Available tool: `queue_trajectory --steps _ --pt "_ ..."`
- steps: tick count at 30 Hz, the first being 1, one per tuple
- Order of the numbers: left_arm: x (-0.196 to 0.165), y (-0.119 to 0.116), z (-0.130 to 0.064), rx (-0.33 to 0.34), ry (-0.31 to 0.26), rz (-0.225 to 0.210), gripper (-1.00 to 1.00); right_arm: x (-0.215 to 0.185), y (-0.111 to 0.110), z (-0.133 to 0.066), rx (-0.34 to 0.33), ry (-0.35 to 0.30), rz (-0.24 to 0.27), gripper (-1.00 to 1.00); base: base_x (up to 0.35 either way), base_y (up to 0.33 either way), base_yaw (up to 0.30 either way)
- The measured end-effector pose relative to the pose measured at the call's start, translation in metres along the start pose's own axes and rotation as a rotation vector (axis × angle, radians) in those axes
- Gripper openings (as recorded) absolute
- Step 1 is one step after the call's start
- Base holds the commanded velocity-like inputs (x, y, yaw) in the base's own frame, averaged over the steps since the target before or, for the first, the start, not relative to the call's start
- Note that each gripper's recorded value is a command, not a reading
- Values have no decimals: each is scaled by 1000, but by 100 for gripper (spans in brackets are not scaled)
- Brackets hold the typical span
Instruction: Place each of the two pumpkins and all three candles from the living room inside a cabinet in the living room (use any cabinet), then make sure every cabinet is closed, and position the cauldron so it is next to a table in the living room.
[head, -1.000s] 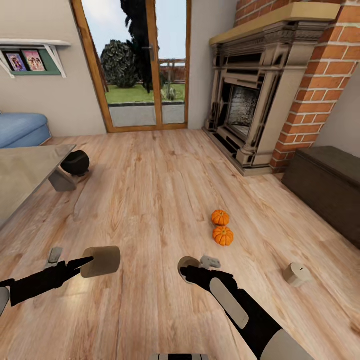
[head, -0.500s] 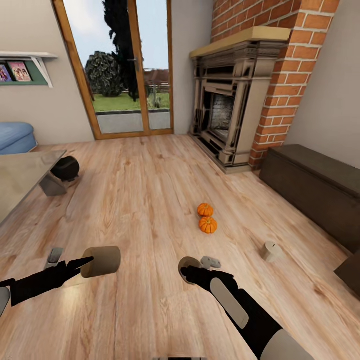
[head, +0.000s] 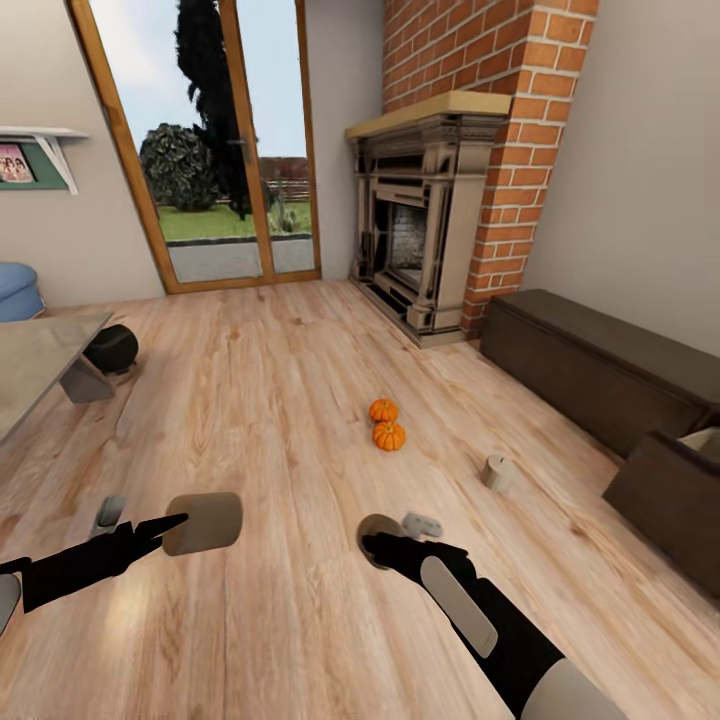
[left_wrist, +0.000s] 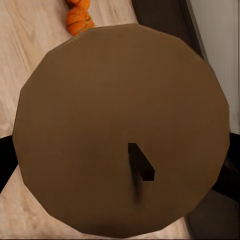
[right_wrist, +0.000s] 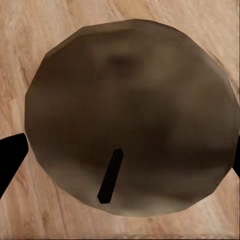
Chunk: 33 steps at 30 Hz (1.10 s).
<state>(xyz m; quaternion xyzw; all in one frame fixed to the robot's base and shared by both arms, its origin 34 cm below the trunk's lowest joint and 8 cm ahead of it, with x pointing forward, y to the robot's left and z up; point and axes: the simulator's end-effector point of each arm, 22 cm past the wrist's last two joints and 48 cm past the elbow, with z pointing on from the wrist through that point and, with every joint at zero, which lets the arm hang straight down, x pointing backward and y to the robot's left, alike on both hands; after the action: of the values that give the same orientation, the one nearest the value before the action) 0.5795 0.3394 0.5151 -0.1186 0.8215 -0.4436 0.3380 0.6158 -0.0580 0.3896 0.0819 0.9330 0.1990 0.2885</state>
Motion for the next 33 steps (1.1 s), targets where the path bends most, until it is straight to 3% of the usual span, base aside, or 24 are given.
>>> queue_trajectory --steps 20,33 --pt "-12 -25 -12 29 -31 38 -100 -20 12 -21 -13 -47 -16 -100 -340 0 -168" --pt "-21 -36 -14 26 -27 35 -100 -19 10 -22 -8 -15 -7 -100 -328 -43 -168"
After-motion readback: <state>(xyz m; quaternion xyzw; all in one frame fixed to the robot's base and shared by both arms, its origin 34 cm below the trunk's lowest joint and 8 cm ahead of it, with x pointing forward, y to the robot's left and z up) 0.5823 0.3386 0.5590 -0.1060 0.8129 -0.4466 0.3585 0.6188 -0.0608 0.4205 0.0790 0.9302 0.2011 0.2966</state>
